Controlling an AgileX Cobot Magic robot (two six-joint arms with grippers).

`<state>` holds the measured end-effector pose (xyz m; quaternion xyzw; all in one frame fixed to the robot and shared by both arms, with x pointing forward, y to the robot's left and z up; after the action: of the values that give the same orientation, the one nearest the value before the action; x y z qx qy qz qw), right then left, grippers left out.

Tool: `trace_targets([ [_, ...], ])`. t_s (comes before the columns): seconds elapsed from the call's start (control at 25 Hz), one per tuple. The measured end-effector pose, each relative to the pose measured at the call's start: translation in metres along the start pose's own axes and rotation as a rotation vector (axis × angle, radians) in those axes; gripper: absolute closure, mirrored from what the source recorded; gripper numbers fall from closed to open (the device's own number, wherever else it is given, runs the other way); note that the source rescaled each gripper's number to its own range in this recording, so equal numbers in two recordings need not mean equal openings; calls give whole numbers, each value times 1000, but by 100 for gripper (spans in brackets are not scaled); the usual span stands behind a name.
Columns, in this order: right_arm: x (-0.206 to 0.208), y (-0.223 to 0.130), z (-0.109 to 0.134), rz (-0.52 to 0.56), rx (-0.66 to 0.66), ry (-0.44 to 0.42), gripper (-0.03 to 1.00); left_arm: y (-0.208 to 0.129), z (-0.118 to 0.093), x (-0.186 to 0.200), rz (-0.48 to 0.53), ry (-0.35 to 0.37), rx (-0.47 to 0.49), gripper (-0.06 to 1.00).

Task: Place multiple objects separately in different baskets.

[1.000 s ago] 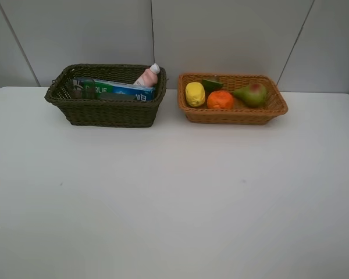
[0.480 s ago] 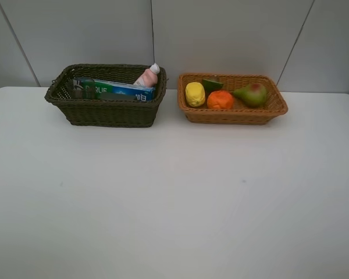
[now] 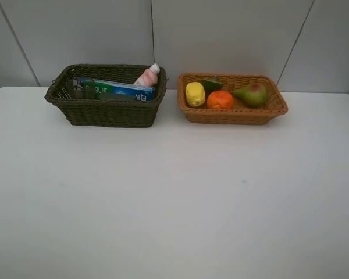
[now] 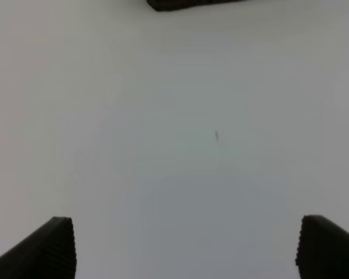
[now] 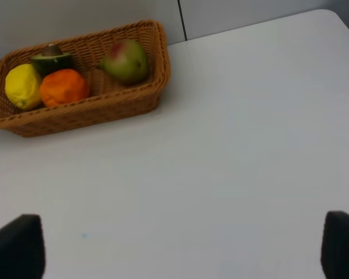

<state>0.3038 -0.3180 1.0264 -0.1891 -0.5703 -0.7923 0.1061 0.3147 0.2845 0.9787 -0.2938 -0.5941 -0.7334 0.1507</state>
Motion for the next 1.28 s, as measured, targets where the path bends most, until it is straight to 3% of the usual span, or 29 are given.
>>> trace_targets([
  [0.2, 0, 0, 0, 0, 0, 0, -3, 0, 2, 10, -83, 46, 17, -6],
  [1.28, 0, 0, 0, 0, 0, 0, -3, 0, 2, 10, -85, 44, 16, -6],
])
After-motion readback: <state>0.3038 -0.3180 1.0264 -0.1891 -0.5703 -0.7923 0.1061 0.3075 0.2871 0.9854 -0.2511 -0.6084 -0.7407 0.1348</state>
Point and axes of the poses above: a point on each arm's last joint axis where the gripper is mounted, x pointing back along that axis away from the gripper, z along the wrist's bending axis when the last joint is at zero, y = z × x, the point moved 8 cm from there along -x, pointing out along that axis toward the gripper, and after that the axes turned 10 degrees about -x, right-handed, at the moved point
